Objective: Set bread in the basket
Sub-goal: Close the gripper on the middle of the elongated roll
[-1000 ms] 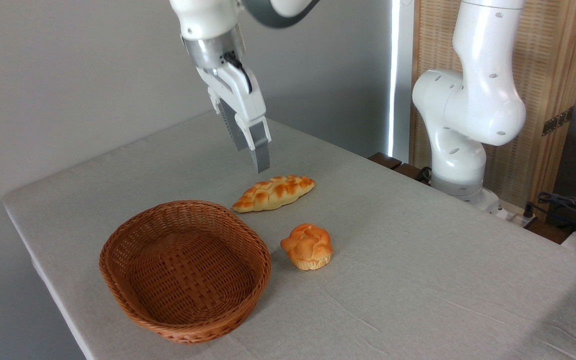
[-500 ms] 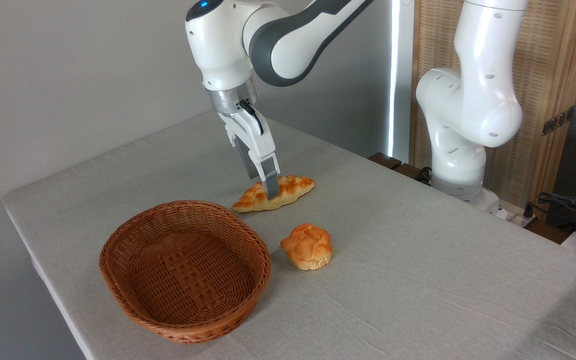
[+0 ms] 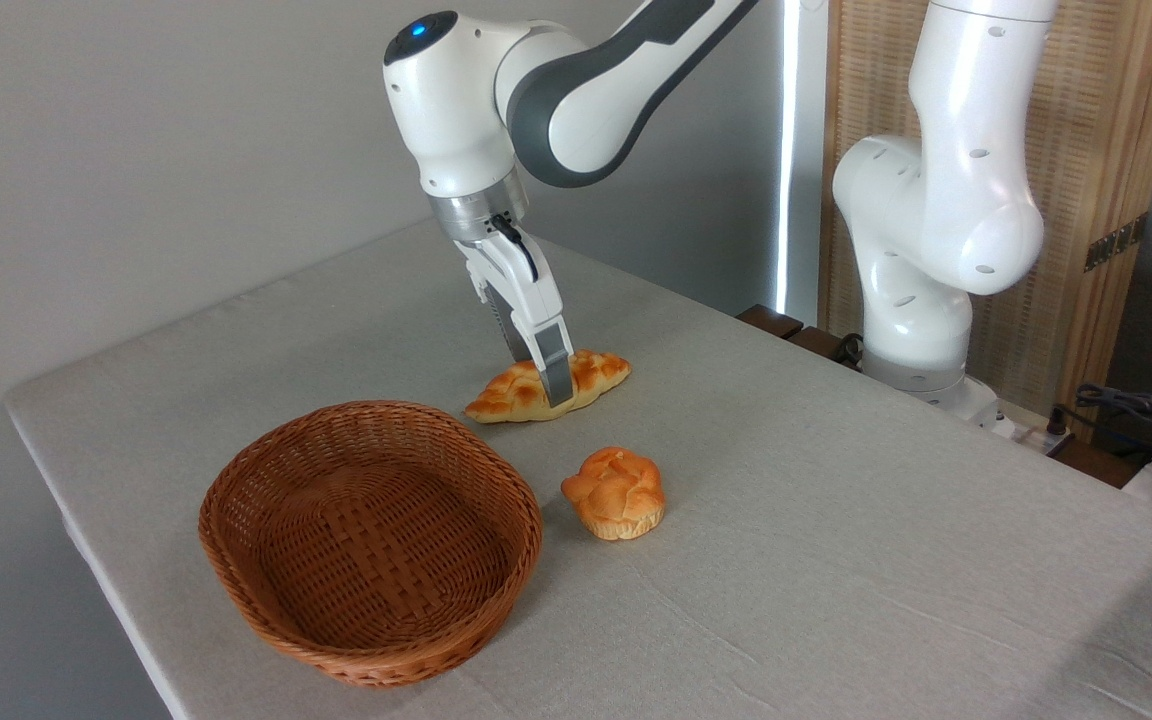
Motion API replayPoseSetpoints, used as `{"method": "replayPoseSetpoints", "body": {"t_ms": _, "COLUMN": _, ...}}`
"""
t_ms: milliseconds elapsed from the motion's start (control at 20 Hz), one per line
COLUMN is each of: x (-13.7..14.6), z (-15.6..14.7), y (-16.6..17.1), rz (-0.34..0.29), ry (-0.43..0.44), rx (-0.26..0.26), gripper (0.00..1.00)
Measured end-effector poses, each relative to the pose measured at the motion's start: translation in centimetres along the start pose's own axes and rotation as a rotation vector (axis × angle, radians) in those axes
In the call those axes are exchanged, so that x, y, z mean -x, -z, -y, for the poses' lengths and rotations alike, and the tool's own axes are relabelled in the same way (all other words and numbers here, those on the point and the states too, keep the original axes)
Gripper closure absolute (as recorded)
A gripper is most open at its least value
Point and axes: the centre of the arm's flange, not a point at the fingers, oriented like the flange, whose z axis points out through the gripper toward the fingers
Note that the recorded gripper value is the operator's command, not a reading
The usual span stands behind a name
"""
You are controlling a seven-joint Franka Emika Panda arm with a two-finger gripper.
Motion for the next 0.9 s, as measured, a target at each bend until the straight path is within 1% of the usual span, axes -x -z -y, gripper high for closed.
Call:
{"method": "replayPoseSetpoints", "body": {"t_ms": 50, "x": -0.05, "z": -0.12, "y": -0.11, "rz": 0.002, "ry": -0.004, "rx": -0.003, "gripper": 0.28}}
{"method": "replayPoseSetpoints", "body": {"t_ms": 150, "x": -0.05, "z": -0.18, "y": -0.2, "rz": 0.013, "ry": -0.014, "rx": -0.016, "gripper": 0.55}}
{"method": "replayPoseSetpoints", "body": {"t_ms": 200, "x": -0.06, "z": -0.22, "y": -0.24, "rz": 0.017, "ry": -0.017, "rx": -0.02, "gripper": 0.68}}
{"method": "replayPoseSetpoints", "body": {"t_ms": 250, "x": -0.06, "z": -0.25, "y": -0.28, "rz": 0.019, "ry": -0.019, "rx": -0.022, "gripper": 0.77}}
{"method": "replayPoseSetpoints", "body": {"t_ms": 400, "x": -0.01, "z": -0.24, "y": -0.45, "rz": 0.024, "ry": -0.021, "rx": -0.023, "gripper": 0.84}}
{"method": "replayPoseSetpoints", "body": {"t_ms": 450, "x": 0.0, "z": -0.23, "y": -0.49, "rz": 0.026, "ry": -0.022, "rx": -0.024, "gripper": 0.85}}
{"method": "replayPoseSetpoints", "body": {"t_ms": 550, "x": 0.0, "z": -0.23, "y": -0.5, "rz": 0.026, "ry": -0.022, "rx": -0.023, "gripper": 0.89}}
{"method": "replayPoseSetpoints", "body": {"t_ms": 700, "x": 0.0, "z": -0.21, "y": -0.56, "rz": 0.028, "ry": -0.025, "rx": -0.024, "gripper": 0.89}}
{"method": "replayPoseSetpoints", "body": {"t_ms": 900, "x": 0.0, "z": -0.19, "y": -0.79, "rz": 0.054, "ry": -0.046, "rx": -0.05, "gripper": 0.89}}
